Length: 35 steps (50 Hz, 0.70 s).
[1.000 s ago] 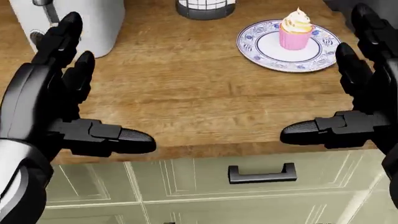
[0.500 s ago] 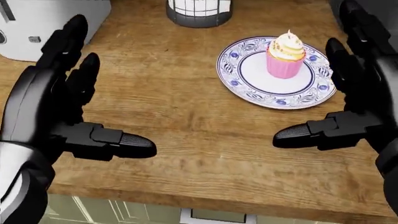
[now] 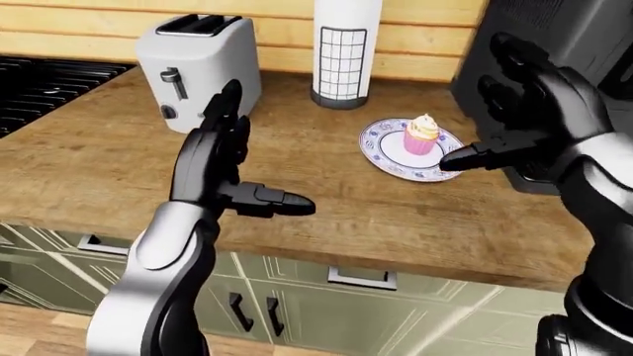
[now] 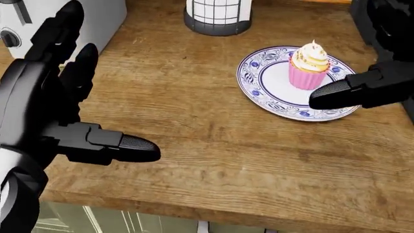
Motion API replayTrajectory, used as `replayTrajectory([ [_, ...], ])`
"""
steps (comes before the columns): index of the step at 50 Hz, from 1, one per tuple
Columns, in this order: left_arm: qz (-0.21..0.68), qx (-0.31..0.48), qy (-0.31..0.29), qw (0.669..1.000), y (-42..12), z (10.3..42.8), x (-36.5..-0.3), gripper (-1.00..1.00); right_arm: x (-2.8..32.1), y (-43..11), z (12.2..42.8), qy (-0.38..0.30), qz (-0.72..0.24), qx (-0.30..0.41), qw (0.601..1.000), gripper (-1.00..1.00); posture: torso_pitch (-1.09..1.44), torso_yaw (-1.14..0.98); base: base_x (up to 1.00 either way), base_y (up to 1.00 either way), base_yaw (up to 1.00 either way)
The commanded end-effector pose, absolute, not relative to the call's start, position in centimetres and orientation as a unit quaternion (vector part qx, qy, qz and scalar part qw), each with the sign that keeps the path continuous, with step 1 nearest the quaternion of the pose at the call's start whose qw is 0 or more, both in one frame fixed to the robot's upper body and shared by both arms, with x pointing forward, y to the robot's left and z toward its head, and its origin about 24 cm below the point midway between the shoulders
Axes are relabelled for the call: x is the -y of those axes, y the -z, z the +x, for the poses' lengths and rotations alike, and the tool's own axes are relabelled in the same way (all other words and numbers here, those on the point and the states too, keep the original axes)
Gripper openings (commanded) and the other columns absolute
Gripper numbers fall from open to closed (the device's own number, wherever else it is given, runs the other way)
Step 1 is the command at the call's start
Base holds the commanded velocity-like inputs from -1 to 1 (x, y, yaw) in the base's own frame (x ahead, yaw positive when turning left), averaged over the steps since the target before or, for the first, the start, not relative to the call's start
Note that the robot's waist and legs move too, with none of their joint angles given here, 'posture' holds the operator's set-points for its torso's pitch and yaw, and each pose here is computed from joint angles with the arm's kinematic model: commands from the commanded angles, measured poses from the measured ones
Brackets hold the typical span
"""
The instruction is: Move the dessert items from the plate to the tray.
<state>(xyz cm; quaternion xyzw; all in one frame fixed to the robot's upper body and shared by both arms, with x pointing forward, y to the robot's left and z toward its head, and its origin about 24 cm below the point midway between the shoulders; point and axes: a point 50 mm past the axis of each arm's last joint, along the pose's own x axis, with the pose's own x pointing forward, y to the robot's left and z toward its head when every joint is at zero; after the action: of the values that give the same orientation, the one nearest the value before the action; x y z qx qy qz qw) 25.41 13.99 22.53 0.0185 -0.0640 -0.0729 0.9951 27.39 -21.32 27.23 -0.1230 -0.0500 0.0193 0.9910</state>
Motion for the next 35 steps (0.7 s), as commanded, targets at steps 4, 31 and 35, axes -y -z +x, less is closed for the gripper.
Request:
replayTrajectory([
  [4,0.021,0.105,0.072,0.992,-23.9,25.0,-14.1,1.0,21.3,-28.3,29.9,-0.008,-0.165,0.054,0.985,1.0,0.0,0.0,0.0,0.0,0.0],
  [31,0.006,0.098,0.074,0.992,-22.7,25.2,-14.5,1.0,20.6,-27.2,39.3,0.03,-0.253,-0.038,0.966,1.0,0.0,0.0,0.0,0.0,0.0],
  [35,0.005,0.097,0.074,0.992,-22.5,25.2,-14.6,1.0,20.8,-27.0,39.5,0.036,-0.256,-0.041,0.965,0.88,0.0,0.0,0.0,0.0,0.0],
])
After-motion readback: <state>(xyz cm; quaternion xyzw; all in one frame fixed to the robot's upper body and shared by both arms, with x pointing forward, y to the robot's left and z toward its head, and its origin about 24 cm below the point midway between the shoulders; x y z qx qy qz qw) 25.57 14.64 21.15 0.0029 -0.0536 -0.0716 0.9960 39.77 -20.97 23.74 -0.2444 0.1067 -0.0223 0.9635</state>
